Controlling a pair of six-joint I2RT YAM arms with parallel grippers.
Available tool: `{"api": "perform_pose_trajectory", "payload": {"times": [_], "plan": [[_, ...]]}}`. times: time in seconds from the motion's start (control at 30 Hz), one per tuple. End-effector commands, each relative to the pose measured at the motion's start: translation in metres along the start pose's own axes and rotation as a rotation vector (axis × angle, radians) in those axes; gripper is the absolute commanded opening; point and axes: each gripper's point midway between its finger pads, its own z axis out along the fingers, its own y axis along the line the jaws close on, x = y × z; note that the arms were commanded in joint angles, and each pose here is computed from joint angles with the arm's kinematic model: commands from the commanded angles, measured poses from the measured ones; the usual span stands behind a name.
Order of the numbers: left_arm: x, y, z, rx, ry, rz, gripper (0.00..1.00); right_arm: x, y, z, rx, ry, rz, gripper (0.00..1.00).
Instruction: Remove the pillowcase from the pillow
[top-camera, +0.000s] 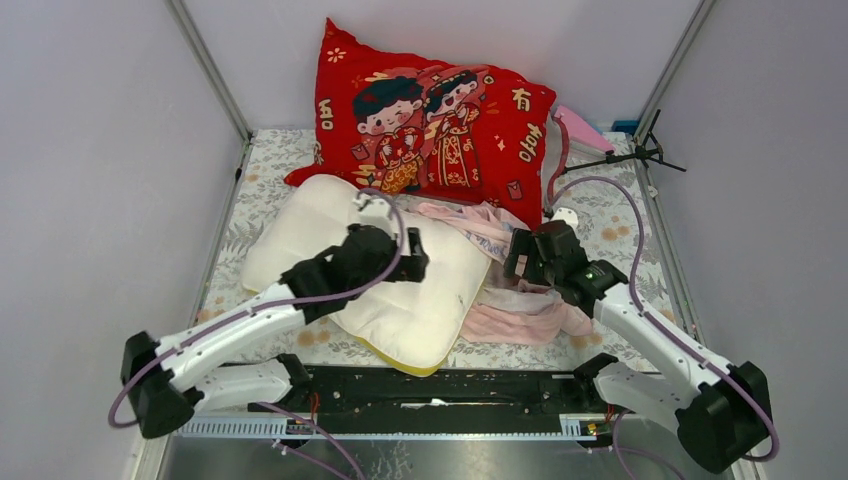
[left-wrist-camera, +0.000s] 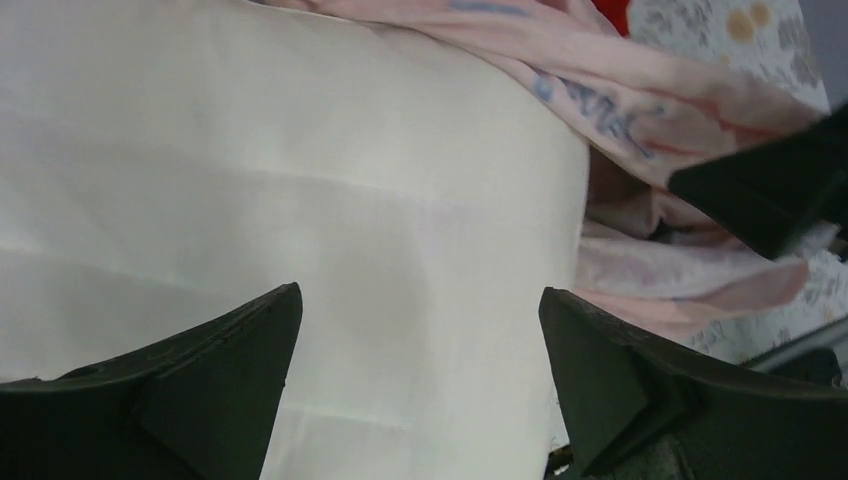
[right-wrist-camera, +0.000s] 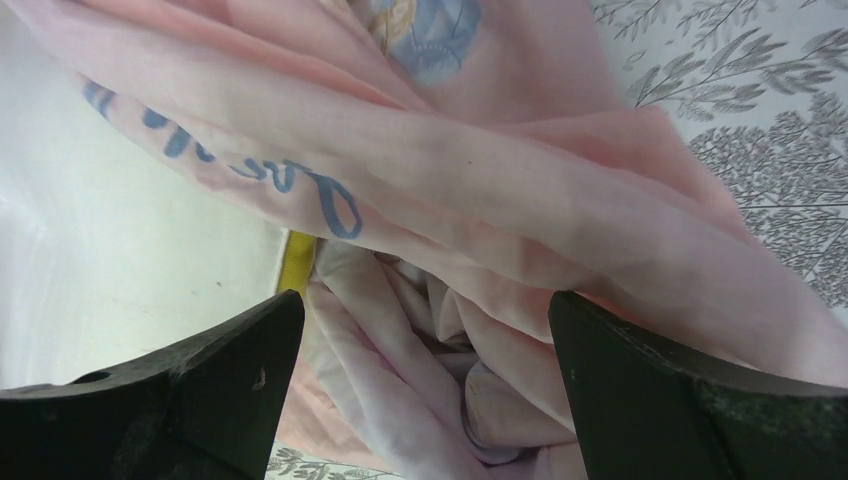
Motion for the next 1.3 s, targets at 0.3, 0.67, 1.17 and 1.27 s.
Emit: {"api": "perform_pose_trajectory", "payload": {"times": [0.3, 0.67, 1.17, 1.27], "plan": [[0.079, -0.083, 0.047, 0.21, 0.279, 0.26, 0.99, 0.014, 0.009, 0.012, -0.043, 0.061, 0.006, 0.99], [0.124, -0.046, 0.079, 0.171, 0.419, 0.168, 0.83, 0.019, 0.003, 0.02, -0.01, 0.066, 0.003, 0.99], [0.082, 0.004, 0.05, 0.032, 0.184, 0.018, 0.0, 0.014, -0.012, 0.031, 0.098, 0.036, 0.022, 1.0], [0.064, 0.011, 0.043, 0.011, 0.117, -0.024, 0.0, 0.013, -0.014, 0.038, 0.123, 0.04, 0.016, 1.0]]}}
